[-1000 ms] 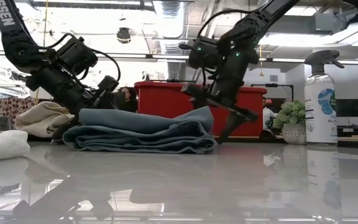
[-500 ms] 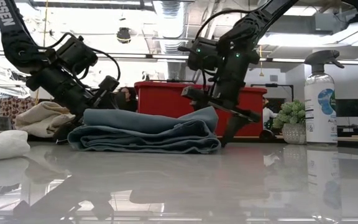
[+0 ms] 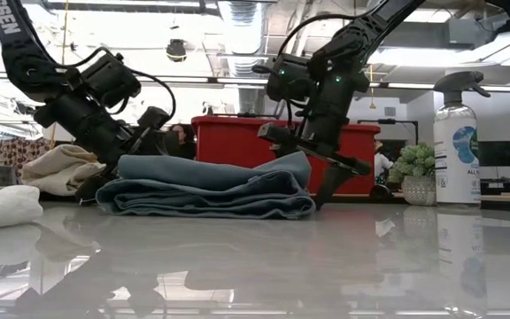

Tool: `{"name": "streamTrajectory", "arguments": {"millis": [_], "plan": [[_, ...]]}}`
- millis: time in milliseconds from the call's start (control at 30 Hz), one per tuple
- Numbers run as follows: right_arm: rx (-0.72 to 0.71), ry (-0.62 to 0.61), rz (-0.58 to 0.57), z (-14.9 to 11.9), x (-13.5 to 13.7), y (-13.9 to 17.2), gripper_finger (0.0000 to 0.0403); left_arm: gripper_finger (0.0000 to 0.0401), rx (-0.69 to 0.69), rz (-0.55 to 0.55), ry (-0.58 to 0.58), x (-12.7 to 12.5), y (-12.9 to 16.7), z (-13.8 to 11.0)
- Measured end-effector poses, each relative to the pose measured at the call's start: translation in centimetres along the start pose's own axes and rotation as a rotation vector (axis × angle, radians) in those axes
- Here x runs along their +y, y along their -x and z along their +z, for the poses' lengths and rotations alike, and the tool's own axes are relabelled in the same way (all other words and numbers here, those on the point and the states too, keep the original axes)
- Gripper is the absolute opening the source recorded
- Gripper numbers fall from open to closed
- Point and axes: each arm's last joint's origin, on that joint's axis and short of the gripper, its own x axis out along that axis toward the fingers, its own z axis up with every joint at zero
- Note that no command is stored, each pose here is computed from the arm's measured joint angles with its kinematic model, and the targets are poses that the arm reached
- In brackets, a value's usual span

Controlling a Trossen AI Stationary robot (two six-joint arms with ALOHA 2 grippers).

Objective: Fold Laundry from Bin
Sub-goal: Stack the blue pants on top of the white shirt

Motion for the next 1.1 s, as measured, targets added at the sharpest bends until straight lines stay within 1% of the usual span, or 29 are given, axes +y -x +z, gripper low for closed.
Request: {"name": "streamTrajectory", "arguments": {"millis": [100,200,233,333,400,567,667,800,967,1100], "plan": [[0.000,0.007,0.000,0.0,0.0,0.0,0.0334,0.0292,0.018,-0.013,-0.002,-0.3,0.0,0.3],[0.002,0.033,-0.001,0.0,0.0,0.0,0.0334,0.0292,0.056,-0.023,-0.078,-1.5,-0.1,1.1],[0.004,0.042,-0.002,0.0,0.0,0.0,0.0334,0.0292,0.069,-0.008,-0.108,-1.8,-0.1,1.3],[0.013,0.046,0.004,0.0,0.0,0.0,0.0334,0.0292,0.100,0.098,-0.189,-2.6,-0.1,1.7],[0.026,0.046,0.011,0.0,0.0,0.0,0.0334,0.0292,0.102,0.178,-0.220,-3.1,0.1,2.0],[0.030,0.046,0.009,-0.1,-0.1,0.0,0.0334,0.0292,0.086,0.277,-0.273,-4.2,0.4,2.4],[0.031,0.045,0.009,-0.1,-0.1,0.0,0.0334,0.0292,0.054,0.300,-0.241,-4.1,0.3,2.0],[0.032,0.043,0.008,-0.1,-0.1,0.0,0.0334,0.0292,0.020,0.280,-0.187,-3.9,0.1,1.5],[0.038,0.015,0.019,0.1,-0.1,0.2,0.0334,0.0292,0.002,0.237,-0.190,-4.3,-0.1,1.2],[0.050,-0.002,0.033,0.8,0.2,1.0,0.0334,0.0292,0.010,0.230,-0.194,-4.4,-0.2,1.1]]}}
